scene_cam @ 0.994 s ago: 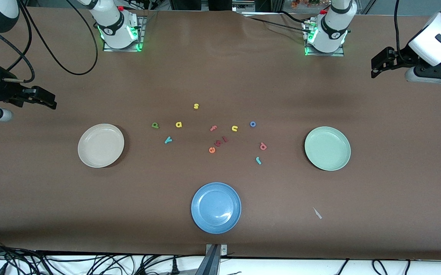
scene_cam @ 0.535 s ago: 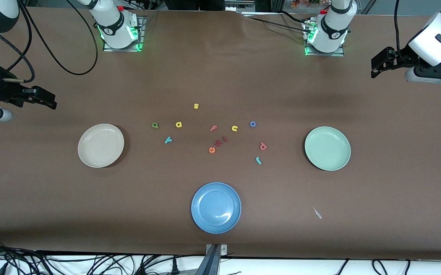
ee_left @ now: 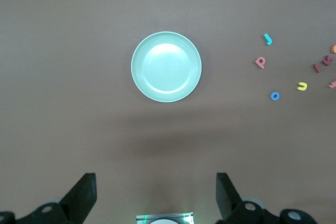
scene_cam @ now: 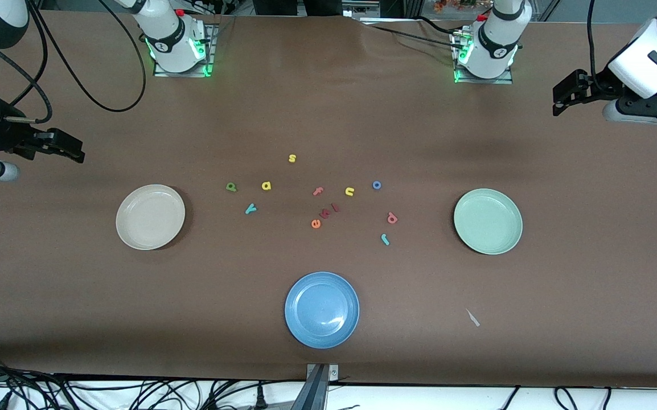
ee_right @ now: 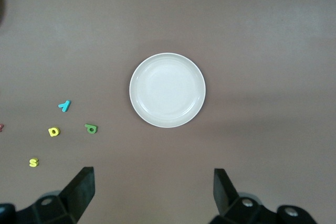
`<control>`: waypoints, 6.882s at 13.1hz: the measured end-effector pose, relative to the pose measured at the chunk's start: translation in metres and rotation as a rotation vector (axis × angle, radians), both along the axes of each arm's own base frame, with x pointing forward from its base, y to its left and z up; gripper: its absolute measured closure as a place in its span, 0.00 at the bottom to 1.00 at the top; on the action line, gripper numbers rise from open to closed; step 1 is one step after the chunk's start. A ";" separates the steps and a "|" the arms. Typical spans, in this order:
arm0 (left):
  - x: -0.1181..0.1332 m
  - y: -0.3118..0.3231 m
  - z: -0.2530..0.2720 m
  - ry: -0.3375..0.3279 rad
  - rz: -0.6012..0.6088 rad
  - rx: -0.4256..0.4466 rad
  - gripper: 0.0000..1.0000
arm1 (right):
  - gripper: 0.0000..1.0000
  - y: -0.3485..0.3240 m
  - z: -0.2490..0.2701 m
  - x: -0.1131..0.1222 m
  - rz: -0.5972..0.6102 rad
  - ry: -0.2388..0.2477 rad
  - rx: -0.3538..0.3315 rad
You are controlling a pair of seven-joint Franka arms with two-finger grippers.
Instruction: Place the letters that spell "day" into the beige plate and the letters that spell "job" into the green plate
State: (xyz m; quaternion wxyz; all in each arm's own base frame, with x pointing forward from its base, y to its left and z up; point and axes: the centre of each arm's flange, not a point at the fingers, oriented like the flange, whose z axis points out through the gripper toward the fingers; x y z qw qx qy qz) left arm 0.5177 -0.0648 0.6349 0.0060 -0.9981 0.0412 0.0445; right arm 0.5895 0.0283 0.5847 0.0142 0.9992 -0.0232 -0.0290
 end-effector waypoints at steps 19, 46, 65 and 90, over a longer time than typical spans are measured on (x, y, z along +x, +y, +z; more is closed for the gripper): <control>-0.001 0.000 0.000 0.006 0.000 0.001 0.00 | 0.00 0.000 0.000 0.000 0.000 0.000 0.000; -0.001 0.000 -0.001 0.007 0.000 0.001 0.00 | 0.00 0.000 0.000 0.000 0.000 0.000 0.000; -0.001 0.000 -0.001 0.007 0.000 0.001 0.00 | 0.00 0.000 0.000 0.000 0.000 0.000 0.000; -0.002 0.000 -0.001 0.014 0.000 0.002 0.00 | 0.00 0.035 -0.017 0.002 0.033 0.046 0.043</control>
